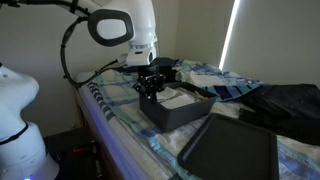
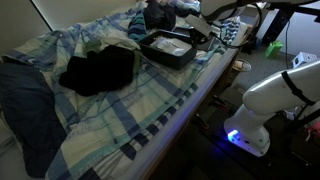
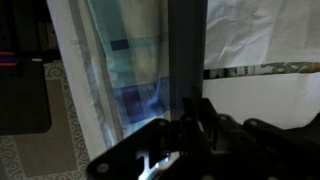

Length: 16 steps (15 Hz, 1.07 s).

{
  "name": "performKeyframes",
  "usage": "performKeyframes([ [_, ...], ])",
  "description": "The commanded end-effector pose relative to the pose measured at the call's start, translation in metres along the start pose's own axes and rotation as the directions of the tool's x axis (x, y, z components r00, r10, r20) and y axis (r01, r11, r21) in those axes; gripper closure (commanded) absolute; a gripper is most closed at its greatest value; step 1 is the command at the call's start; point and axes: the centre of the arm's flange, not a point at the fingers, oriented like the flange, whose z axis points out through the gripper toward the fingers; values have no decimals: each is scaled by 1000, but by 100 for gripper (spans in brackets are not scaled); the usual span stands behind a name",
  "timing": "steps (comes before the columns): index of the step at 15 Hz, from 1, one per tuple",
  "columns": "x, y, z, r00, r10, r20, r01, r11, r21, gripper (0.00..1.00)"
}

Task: Move the black box to the right

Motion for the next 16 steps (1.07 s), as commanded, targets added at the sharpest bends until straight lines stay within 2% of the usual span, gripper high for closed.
performKeyframes([
  [1,-1,-4,-4,999,-30,-12,30,1000,-8,62],
  [2,-3,-4,-2,999,-42,-10,42,999,-19,61],
  [10,-21,-4,16,994,-110,2,110,991,-79,2],
  [16,-24,-6,43,991,-136,5,136,982,-132,0],
])
